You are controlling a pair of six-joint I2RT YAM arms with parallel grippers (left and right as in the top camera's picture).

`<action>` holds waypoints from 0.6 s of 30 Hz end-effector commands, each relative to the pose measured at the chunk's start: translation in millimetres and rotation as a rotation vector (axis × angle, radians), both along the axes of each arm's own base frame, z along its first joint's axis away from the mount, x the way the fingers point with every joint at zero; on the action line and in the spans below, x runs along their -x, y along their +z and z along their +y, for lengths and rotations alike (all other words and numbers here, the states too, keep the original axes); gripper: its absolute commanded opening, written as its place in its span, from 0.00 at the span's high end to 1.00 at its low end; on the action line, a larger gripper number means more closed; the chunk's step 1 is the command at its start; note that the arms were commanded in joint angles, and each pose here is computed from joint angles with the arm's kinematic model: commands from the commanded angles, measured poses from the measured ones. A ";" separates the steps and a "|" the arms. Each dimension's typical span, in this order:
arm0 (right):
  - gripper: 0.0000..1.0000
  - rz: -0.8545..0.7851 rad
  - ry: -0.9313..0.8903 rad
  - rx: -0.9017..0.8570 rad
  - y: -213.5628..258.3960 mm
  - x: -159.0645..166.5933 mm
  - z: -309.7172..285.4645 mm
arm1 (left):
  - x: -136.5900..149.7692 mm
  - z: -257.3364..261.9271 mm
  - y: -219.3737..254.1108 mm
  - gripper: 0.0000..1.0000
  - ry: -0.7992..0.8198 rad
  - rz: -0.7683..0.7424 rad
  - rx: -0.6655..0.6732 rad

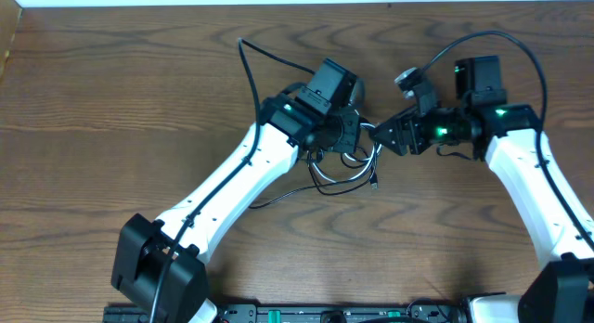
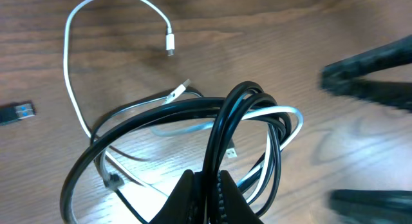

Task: Untangle cables

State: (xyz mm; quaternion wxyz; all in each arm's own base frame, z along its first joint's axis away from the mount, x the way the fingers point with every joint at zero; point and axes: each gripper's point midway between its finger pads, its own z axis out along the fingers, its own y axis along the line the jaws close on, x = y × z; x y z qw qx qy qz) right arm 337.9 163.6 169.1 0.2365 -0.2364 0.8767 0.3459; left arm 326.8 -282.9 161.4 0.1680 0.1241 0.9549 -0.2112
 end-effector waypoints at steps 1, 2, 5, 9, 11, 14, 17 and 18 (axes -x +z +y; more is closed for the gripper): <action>0.37 0.002 0.026 0.076 -19.6 -1.0 3.1 | 3.4 -3.4 7.3 0.93 -0.039 0.056 0.091; 0.37 0.011 0.023 0.100 -26.1 -2.0 2.4 | 3.7 -2.3 7.8 0.93 -0.039 0.066 0.100; 0.38 0.045 0.027 0.116 -41.0 -3.2 3.9 | 4.4 0.6 8.4 0.92 -0.037 0.094 0.122; 0.45 0.066 0.056 0.084 -50.7 -4.7 13.9 | 6.6 0.6 9.1 0.93 -0.042 0.112 0.138; 0.54 0.070 0.063 0.076 -54.4 -6.0 16.8 | 8.9 -1.6 10.3 0.92 -0.052 0.122 0.152; 0.69 0.088 0.041 0.080 -57.7 -8.0 14.6 | 9.1 -1.1 10.1 0.93 -0.051 0.124 0.151; 0.99 0.132 -0.036 0.096 -60.1 -11.7 2.9 | 4.8 4.2 9.8 0.92 -0.034 0.123 0.149; 0.99 0.137 -0.032 0.080 -57.6 -10.2 3.3 | 2.0 7.5 9.3 0.92 -0.023 0.120 0.145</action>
